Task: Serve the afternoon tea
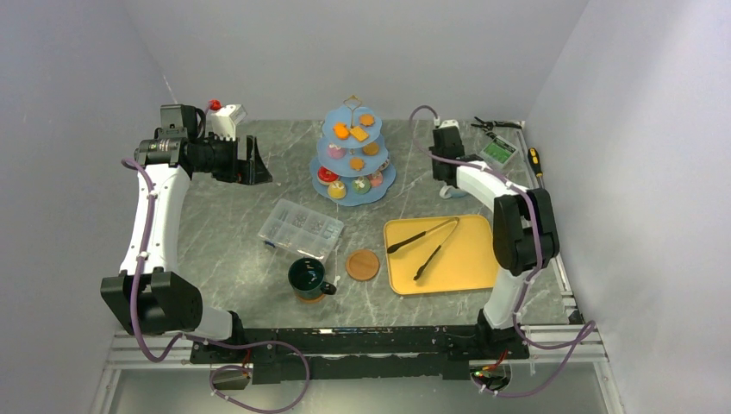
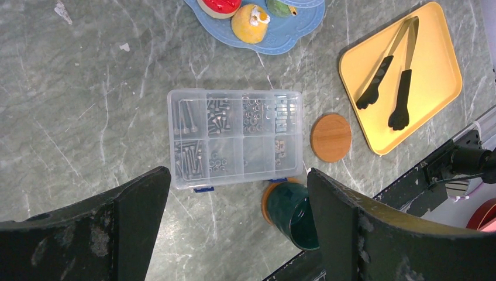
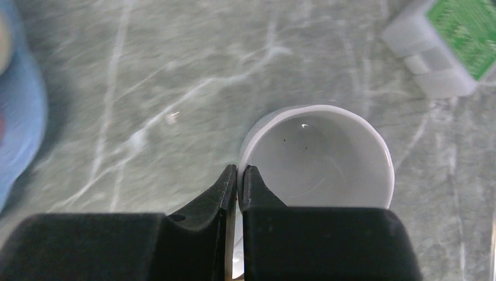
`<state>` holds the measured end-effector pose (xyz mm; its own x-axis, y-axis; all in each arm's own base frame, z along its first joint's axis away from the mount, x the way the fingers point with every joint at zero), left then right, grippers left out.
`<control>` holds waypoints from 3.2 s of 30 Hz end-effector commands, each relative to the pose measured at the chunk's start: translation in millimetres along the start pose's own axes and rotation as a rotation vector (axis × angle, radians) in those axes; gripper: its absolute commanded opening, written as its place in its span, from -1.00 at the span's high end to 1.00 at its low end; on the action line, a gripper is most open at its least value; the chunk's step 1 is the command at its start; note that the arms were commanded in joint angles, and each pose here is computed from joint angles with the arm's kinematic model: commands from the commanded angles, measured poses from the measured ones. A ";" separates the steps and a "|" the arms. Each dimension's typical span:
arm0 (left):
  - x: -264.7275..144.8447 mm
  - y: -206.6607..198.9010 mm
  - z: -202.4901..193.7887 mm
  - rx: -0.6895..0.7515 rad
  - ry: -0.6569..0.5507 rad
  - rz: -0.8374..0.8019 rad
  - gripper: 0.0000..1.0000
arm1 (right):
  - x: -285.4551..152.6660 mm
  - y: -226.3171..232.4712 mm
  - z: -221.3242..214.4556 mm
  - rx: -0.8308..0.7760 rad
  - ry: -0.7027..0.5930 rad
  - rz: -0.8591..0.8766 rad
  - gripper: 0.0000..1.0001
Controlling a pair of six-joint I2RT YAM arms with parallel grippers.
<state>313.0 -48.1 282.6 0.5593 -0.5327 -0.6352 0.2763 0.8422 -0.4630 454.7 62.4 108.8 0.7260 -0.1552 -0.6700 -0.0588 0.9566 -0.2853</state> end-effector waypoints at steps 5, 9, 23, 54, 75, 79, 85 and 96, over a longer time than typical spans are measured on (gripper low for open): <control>-13.6 -6.8 9.0 0.061 -0.052 0.006 -0.87 | -64.8 79.7 8.8 -0.132 -0.152 0.290 1.00; -12.6 -6.2 7.7 0.059 -0.049 0.005 -0.86 | -88.4 101.4 6.8 -0.184 -0.197 0.360 1.00; -18.2 -7.4 8.0 0.077 -0.058 0.018 -0.86 | -129.4 167.7 -28.5 -0.352 -0.192 0.711 1.00; 129.4 -90.2 -48.2 0.364 0.230 -0.133 -0.87 | -222.0 114.7 -19.1 -0.081 -0.475 0.553 -0.65; 250.6 -141.2 -80.0 0.455 0.342 -0.064 -0.52 | -202.5 56.1 -48.2 0.137 -0.381 0.294 -0.41; 262.6 -136.8 -89.6 0.457 0.369 -0.063 -0.33 | -204.3 55.7 -50.9 0.132 -0.378 0.306 -0.41; 272.2 -146.3 -94.6 0.446 0.366 -0.121 0.21 | -204.9 57.4 -54.8 0.125 -0.369 0.325 -0.37; 252.0 -149.6 -85.4 0.420 0.314 -0.081 0.94 | -217.6 77.2 -47.1 0.051 -0.378 0.477 -0.56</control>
<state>346.8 -312.1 107.6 0.2226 -0.5029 -0.8352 0.6434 0.7194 -0.2617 260.5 146.0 184.6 0.8401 0.2987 -0.4528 -0.3346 0.9423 0.0007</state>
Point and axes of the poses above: each gripper's point midway between its finger pads, its own x axis out along the fingers, its own y axis along the line the jaws close on, z = x × y, the point moved 3 cm from there along -x, back along the fingers, and after that the axes turned 10 degrees about -x, right-handed, at the moved point
